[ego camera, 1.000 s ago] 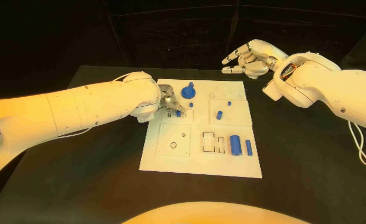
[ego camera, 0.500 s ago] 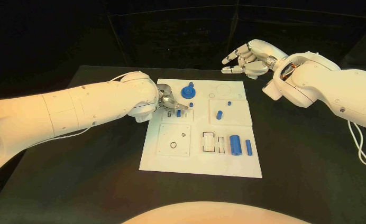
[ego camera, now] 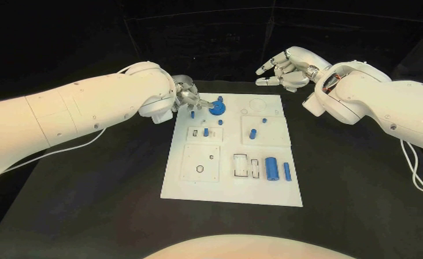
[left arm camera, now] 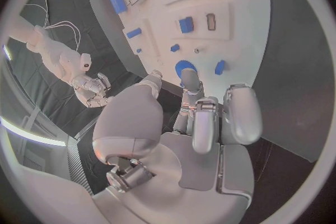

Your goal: Assemble the parts on the task board

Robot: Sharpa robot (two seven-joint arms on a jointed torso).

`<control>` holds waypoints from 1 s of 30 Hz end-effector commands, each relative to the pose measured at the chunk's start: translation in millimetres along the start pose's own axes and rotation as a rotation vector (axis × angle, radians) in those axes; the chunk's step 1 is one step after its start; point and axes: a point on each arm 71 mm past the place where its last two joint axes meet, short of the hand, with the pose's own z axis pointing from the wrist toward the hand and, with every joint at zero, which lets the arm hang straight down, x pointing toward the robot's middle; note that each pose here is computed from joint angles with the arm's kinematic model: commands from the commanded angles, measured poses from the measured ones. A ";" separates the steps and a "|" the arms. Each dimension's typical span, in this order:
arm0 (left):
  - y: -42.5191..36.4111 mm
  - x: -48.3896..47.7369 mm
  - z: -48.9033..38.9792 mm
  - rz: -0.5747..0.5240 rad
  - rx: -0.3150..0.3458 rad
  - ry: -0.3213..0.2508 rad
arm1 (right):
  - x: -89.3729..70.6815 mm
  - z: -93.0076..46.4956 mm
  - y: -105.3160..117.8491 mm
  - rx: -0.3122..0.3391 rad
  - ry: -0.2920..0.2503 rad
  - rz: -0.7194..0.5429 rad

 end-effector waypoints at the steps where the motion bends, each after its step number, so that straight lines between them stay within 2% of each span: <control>1: -0.2 -13.7 2.5 -0.007 0.027 0.042 | 0.2 1.2 1.9 -0.008 0.005 -0.002; 3: 1.7 -23.1 5.9 0.000 0.014 0.052 | 0.5 1.7 2.1 -0.008 0.006 -0.001; 7: 7.7 -35.4 12.4 0.005 -0.015 0.063 | 1.2 2.7 2.8 -0.009 0.006 -0.001; 13: 13.3 -44.8 22.6 0.070 -0.071 0.060 | 1.8 3.7 3.1 -0.009 0.005 -0.001; 22: 16.5 -44.7 36.3 0.139 -0.141 0.043 | 3.1 5.6 4.2 -0.012 0.005 0.000; 30: 17.3 -36.1 44.5 0.158 -0.159 0.079 | 4.5 7.3 5.5 -0.015 0.008 0.001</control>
